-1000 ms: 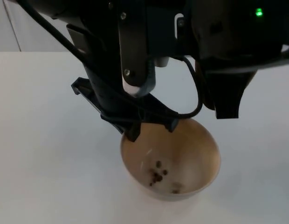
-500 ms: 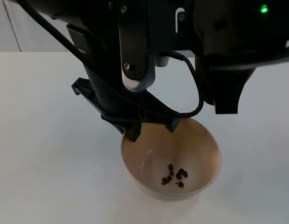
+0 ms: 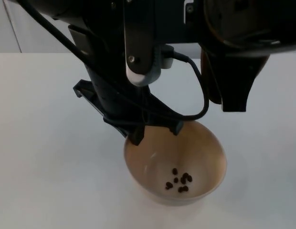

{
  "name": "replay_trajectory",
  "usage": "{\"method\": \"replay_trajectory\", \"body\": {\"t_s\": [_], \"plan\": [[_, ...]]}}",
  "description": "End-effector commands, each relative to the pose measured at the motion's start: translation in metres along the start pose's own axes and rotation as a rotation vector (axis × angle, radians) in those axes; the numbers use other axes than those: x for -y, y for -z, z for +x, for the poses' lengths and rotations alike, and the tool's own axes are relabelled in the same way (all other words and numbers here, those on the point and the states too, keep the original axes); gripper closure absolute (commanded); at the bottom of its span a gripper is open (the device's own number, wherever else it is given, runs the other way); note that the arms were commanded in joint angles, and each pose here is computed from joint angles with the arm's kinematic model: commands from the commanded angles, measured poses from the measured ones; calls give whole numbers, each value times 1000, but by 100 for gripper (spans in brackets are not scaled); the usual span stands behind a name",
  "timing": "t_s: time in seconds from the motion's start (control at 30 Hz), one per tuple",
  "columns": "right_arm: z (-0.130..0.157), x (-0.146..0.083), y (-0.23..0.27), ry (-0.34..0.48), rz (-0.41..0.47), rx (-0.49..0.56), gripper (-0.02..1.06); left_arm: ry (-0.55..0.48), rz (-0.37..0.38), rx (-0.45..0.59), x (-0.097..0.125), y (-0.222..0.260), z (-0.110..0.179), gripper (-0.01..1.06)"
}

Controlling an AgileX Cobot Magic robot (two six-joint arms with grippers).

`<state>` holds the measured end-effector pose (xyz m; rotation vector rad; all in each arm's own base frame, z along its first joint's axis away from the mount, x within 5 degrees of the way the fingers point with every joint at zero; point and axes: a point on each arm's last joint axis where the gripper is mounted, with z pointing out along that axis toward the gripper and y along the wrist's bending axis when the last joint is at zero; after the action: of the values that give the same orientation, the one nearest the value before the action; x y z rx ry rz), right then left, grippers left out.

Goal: Pick up the bowl with the left hand and pour the coffee beans from the cup into the bowl with the right hand.

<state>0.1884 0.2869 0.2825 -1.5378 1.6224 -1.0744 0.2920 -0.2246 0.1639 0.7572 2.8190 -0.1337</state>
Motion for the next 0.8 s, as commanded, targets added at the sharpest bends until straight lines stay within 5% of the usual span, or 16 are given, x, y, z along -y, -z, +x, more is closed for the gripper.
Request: {"method": "replay_trajectory", "body": {"t_s": [0.0,0.17,0.77], "plan": [[3,5,5,-19,6,17,104,7,8,4,3,2,0,105],[5,4,3,-34,-31,4,104,7,8,4,3,2,0,105],[24,7,-14,-301,-167,-94,104,7,8,4,3,2,0,105]]}}
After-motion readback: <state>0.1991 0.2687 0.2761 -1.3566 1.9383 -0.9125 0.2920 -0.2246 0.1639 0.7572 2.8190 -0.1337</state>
